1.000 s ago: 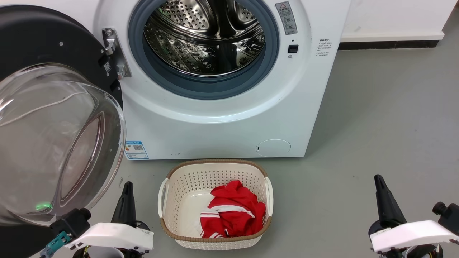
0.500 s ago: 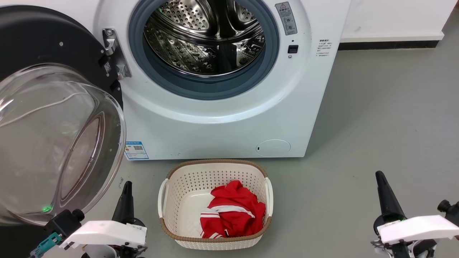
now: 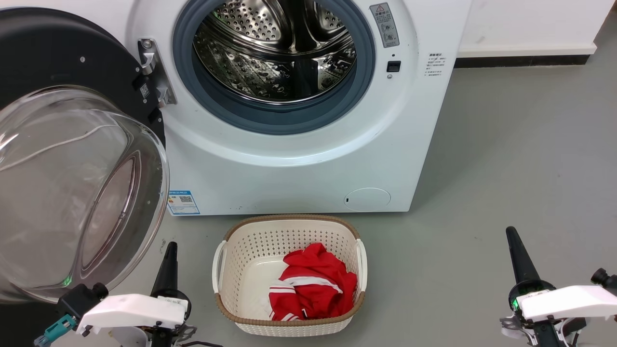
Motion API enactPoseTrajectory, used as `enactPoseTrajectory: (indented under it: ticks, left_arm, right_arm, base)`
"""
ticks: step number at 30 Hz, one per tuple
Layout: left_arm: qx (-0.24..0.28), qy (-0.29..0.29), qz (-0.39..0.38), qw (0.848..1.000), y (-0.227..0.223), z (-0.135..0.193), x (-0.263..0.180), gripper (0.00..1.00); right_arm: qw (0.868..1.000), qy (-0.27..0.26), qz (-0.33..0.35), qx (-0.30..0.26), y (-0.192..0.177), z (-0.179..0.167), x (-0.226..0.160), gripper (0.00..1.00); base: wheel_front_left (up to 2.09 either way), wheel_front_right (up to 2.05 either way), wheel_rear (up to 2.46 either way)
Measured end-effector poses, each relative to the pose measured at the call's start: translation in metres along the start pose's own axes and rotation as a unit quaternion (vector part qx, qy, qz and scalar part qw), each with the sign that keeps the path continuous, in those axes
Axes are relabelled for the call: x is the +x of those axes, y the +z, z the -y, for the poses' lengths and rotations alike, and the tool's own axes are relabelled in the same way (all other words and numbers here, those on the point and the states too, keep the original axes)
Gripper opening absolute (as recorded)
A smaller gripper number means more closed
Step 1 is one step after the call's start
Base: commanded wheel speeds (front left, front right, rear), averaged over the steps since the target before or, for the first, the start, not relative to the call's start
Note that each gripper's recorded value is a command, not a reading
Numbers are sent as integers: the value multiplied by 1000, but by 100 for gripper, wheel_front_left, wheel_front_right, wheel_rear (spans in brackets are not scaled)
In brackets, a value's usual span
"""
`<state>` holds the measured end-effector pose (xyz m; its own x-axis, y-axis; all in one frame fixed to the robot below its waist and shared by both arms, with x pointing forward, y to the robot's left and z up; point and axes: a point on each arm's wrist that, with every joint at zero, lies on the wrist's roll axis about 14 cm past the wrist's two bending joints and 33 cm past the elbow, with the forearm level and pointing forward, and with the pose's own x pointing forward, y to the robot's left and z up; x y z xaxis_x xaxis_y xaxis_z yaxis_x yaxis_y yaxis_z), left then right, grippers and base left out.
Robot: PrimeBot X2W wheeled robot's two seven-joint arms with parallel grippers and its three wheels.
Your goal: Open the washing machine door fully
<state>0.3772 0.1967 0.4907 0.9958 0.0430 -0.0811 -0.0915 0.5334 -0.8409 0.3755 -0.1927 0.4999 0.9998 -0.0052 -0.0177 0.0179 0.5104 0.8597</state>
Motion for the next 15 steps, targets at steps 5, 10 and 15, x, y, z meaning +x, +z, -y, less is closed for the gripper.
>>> enactPoseTrajectory:
  ticks: [5,10,15]
  left_arm:
    - [-29,0,-3,1000,0,-1,1,0]
    - [-56,-5,-4,998,1,2,3,0]
    - [-82,-7,-7,997,1,2,3,0]
  right_arm:
    - [1000,-2,-1,27,0,1,1,0]
    - [999,-4,-2,53,1,2,2,0]
    - [997,-3,-1,78,2,1,3,0]
  base:
    - [0,0,0]
    - [0,0,0]
    - [0,0,0]
